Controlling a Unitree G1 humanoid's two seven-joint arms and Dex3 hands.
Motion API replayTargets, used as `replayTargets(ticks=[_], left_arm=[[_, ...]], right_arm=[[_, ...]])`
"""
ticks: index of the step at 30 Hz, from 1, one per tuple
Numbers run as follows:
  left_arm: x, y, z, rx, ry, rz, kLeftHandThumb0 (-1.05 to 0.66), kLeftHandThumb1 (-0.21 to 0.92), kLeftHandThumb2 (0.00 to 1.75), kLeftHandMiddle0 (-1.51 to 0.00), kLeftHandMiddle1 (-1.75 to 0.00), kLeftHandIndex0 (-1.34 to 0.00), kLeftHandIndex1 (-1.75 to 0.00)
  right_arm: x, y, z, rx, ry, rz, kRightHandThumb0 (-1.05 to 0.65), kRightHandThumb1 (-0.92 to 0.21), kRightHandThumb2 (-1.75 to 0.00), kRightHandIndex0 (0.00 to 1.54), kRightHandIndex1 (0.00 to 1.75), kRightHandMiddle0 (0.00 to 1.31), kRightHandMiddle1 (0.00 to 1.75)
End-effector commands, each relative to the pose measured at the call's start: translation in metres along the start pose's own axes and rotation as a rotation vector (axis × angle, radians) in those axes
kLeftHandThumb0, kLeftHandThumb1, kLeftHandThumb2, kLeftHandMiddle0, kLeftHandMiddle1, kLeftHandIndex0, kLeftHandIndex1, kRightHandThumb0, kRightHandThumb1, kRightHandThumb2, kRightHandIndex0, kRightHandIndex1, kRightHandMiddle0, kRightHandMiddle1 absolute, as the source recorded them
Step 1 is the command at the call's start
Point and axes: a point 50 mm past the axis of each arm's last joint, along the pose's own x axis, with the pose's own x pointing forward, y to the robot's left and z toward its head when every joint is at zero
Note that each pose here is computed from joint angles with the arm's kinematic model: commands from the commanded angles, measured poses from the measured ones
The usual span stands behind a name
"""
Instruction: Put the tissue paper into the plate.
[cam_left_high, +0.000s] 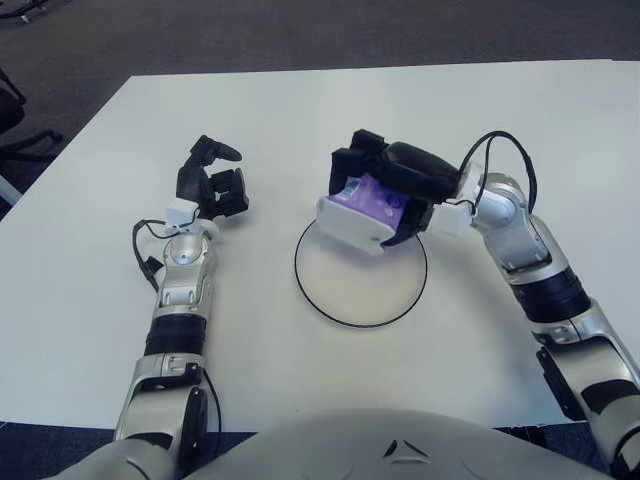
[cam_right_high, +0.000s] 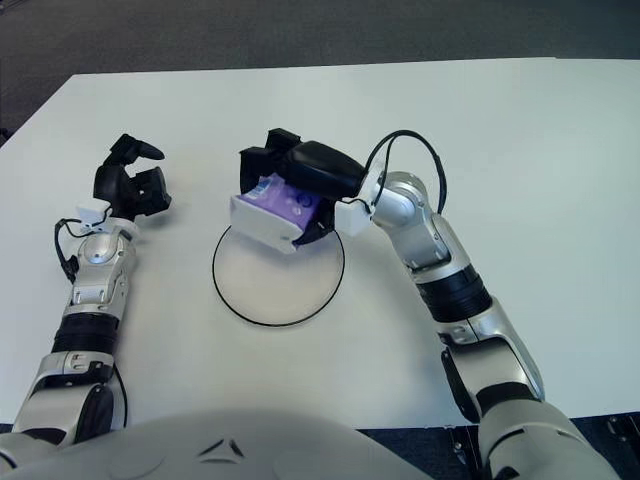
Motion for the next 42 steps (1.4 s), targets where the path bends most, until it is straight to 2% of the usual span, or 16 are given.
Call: replayTargets(ticks=[1, 13, 15, 16, 18, 19, 20, 21, 22, 23, 25, 27, 29, 36, 38, 42], left_arm=[[-0.0594, -0.0089, -0.0617, -0.069, 0.291, 0.035, -0.45, 0.41, 1.21, -1.3, -1.75, -0.54, -1.75], [-0.0595, -0.0087, -0.063, -0.085, 0.317, 0.056, -0.46, 0.38, 1.24, -1.3, -1.75, -0.57, -1.75], [-0.0596, -0.0086, -0.0632, -0.085, 0.323, 0.06, -0.46, 0.37, 1.25, -1.3, -1.75, -0.57, -1.75], [-0.0597, -0.0086, -0.0634, -0.084, 0.326, 0.061, -0.47, 0.37, 1.25, -1.3, -1.75, -0.57, -1.75], [-0.0597, -0.0085, -0.0634, -0.081, 0.328, 0.06, -0.47, 0.36, 1.26, -1.3, -1.75, -0.58, -1.75], [-0.0598, -0.0086, -0.0633, -0.078, 0.327, 0.058, -0.47, 0.36, 1.26, -1.3, -1.75, -0.58, -1.75], [-0.0598, -0.0086, -0.0632, -0.077, 0.326, 0.057, -0.47, 0.36, 1.26, -1.3, -1.75, -0.58, -1.75], [-0.0598, -0.0086, -0.0632, -0.076, 0.326, 0.056, -0.47, 0.36, 1.26, -1.3, -1.75, -0.58, -1.75], [-0.0598, -0.0087, -0.0632, -0.074, 0.325, 0.054, -0.47, 0.36, 1.26, -1.3, -1.75, -0.58, -1.75], [-0.0598, -0.0085, -0.0639, -0.073, 0.326, 0.05, -0.47, 0.36, 1.26, -1.3, -1.75, -0.58, -1.75], [-0.0598, -0.0074, -0.0663, -0.07, 0.332, 0.046, -0.47, 0.36, 1.26, -1.3, -1.75, -0.58, -1.75], [-0.0597, -0.006, -0.0684, -0.066, 0.34, 0.045, -0.47, 0.36, 1.27, -1.3, -1.75, -0.58, -1.75], [-0.0597, -0.0057, -0.0688, -0.065, 0.343, 0.046, -0.47, 0.35, 1.28, -1.3, -1.75, -0.59, -1.75], [-0.0593, -0.0065, -0.0684, -0.077, 0.339, 0.041, -0.48, 0.33, 1.3, -1.3, -1.75, -0.61, -1.75], [-0.0592, -0.007, -0.0681, -0.077, 0.339, 0.042, -0.48, 0.32, 1.31, -1.3, -1.75, -0.61, -1.75], [-0.0591, -0.0073, -0.0683, -0.07, 0.341, 0.045, -0.48, 0.31, 1.32, -1.29, -1.75, -0.62, -1.75]], right_arm=[[-0.0029, -0.0005, 0.0096, -0.039, -0.073, 0.021, 0.0, -0.12, -1.52, 0.78, 1.65, 0.54, 1.75], [-0.0081, 0.0002, 0.0167, -0.099, -0.028, 0.064, 0.0, -0.09, -1.57, 0.77, 1.74, 0.57, 1.72], [-0.0091, -0.0004, 0.017, -0.102, -0.014, 0.074, 0.0, -0.13, -1.52, 0.74, 1.74, 0.56, 1.68], [-0.0096, -0.0008, 0.0172, -0.103, -0.008, 0.078, 0.0, -0.18, -1.46, 0.7, 1.74, 0.53, 1.68], [-0.0102, -0.002, 0.0169, -0.109, -0.004, 0.088, 0.0, -0.4, -1.19, 0.53, 1.72, 0.41, 1.67], [-0.0102, -0.0026, 0.0166, -0.114, -0.005, 0.096, 0.0, -0.44, -1.13, 0.5, 1.71, 0.38, 1.68], [-0.0102, -0.0031, 0.0164, -0.118, -0.006, 0.101, 0.0, -0.6, -0.9, 0.42, 1.64, 0.33, 1.68], [-0.0102, -0.0034, 0.0163, -0.12, -0.006, 0.104, 0.0, -0.72, -0.73, 0.38, 1.59, 0.29, 1.68], [-0.0101, -0.0042, 0.0164, -0.13, -0.013, 0.117, 0.0, -0.76, -0.66, 0.36, 1.57, 0.28, 1.68], [-0.01, -0.0047, 0.0168, -0.143, -0.021, 0.128, -0.14, -0.67, -0.72, 0.28, 1.41, 0.19, 1.57], [-0.0097, -0.0057, 0.0176, -0.158, -0.036, 0.136, -0.29, -0.57, -0.82, 0.21, 1.2, 0.1, 1.41], [-0.0095, -0.0066, 0.0183, -0.157, -0.047, 0.126, -0.4, -0.51, -0.86, 0.14, 1.01, 0.04, 1.24], [-0.0096, -0.0073, 0.0186, -0.152, -0.053, 0.111, -0.46, -0.5, -0.86, 0.1, 0.9, 0.02, 1.16], [-0.0101, -0.006, 0.0178, -0.157, -0.07, 0.087, -0.62, -0.54, -0.75, 0.03, 0.48, 0.0, 0.89], [-0.0092, -0.0045, 0.016, -0.161, -0.086, 0.097, -0.67, -0.58, -0.68, 0.02, 0.32, 0.0, 0.79], [-0.0088, -0.0032, 0.0139, -0.167, -0.109, 0.088, -0.75, -0.66, -0.59, 0.0, 0.14, 0.0, 0.66]])
